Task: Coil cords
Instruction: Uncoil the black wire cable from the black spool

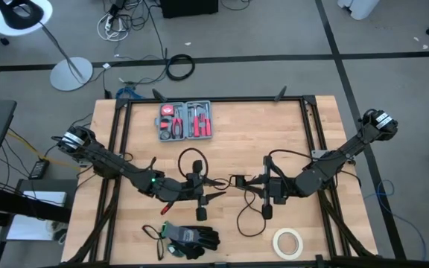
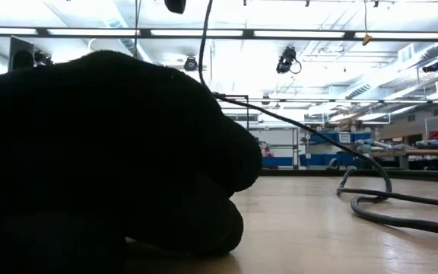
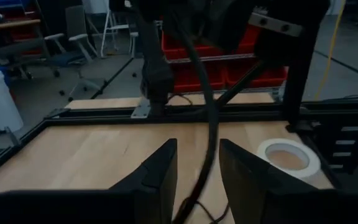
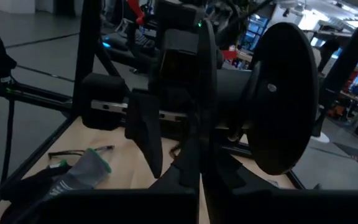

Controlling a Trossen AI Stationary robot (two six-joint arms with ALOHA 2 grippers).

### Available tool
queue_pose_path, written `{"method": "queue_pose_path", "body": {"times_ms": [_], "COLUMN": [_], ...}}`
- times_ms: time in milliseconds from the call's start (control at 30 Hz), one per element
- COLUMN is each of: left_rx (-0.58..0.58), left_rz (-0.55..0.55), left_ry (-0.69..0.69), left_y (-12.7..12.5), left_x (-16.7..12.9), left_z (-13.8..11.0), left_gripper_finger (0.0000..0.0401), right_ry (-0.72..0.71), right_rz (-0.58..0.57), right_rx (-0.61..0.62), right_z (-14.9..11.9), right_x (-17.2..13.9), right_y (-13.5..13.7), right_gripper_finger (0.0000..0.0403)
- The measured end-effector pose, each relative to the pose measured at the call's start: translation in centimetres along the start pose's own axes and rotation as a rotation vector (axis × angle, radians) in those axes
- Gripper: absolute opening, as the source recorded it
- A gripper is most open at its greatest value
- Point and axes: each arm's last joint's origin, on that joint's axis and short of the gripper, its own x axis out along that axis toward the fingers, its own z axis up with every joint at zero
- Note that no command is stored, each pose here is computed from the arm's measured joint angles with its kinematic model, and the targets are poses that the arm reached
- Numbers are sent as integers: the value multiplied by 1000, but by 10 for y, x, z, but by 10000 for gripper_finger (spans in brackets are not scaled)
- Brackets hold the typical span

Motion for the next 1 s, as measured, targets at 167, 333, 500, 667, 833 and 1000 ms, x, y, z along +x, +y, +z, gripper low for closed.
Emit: {"method": "queue_pose_path", "body": {"times_ms": [167, 333, 500, 667, 833, 1000], "left_rx": [1, 3, 12, 9, 21, 69], "left_rz": [-2, 0, 0, -1, -10, 0], "left_ry": [-10, -10, -2, -9, 3, 10], "left_y": [0, 0, 0, 1, -2, -9], "left_x": [0, 0, 0, -3, -8, -10], "left_z": [1, 1, 0, 5, 22, 40], "left_gripper_finger": [122, 106, 20, 6, 4, 4], "right_ry": [14, 17, 24, 45, 100, 111], "right_rz": [-1, -18, -12, -9, -11, -5], "right_rx": [2, 10, 3, 7, 19, 26], "right_z": [-6, -6, -7, -10, -16, -18], "right_x": [0, 2, 2, 2, 4, 4], "right_y": [0, -3, -2, -2, -4, -4], "right_gripper_finger": [0, 0, 0, 0, 0, 0]}}
